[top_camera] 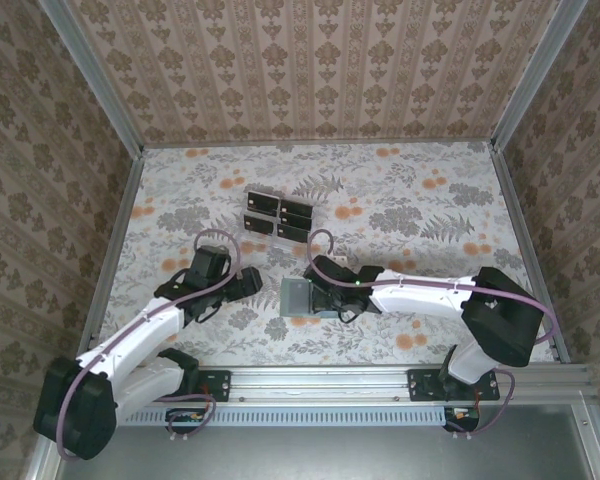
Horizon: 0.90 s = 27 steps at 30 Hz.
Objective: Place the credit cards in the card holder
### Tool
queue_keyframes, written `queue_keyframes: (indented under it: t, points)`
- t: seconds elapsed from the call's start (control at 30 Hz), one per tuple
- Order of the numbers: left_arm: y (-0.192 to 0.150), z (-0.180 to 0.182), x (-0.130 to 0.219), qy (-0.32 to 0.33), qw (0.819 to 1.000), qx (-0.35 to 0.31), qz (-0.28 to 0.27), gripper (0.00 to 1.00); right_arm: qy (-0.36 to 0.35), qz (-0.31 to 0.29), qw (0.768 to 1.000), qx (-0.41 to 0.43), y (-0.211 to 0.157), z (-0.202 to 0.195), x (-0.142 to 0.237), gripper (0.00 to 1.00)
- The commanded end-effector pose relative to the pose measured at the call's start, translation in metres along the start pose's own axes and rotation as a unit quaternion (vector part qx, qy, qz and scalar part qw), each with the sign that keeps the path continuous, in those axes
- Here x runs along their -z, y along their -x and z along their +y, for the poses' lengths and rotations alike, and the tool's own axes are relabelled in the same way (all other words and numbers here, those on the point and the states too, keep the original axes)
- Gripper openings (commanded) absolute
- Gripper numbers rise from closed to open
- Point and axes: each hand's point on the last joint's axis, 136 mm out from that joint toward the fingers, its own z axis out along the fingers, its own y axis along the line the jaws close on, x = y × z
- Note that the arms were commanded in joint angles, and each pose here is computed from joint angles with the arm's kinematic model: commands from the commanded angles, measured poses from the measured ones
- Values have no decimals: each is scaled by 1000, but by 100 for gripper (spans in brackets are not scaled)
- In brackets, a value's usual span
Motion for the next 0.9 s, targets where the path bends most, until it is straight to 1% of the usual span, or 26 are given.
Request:
queue_keyframes:
  t: [0.0, 0.23, 0.5, 0.57, 0.6, 0.67, 0.77, 0.87]
  points:
    - [3, -5, 5, 1, 1000, 5, -14, 100, -27, 28, 999, 38, -10, -19, 2, 0]
    - [2, -20, 4, 0, 1000, -26, -12, 100, 9, 35, 997, 65, -4, 1, 13, 0]
    - [14, -39, -2, 23, 995, -94, -1, 100, 55, -9, 997, 48, 21, 14, 48, 0]
    - [14, -42, -4, 29, 994, -106, 2, 100, 56, -15, 997, 41, 27, 13, 53, 0]
    - [14, -43, -6, 33, 993, -112, 3, 100, 70, -31, 996, 36, 35, 14, 66, 0]
    - [15, -45, -8, 40, 991, -125, 5, 100, 74, -44, 996, 26, 45, 11, 74, 0]
    - [16, -53, -12, 46, 988, -145, 7, 100, 78, -63, 995, 14, 54, 2, 84, 0]
    - [19, -60, -16, 45, 987, -156, 4, 100, 81, -72, 994, -5, 56, -10, 86, 0]
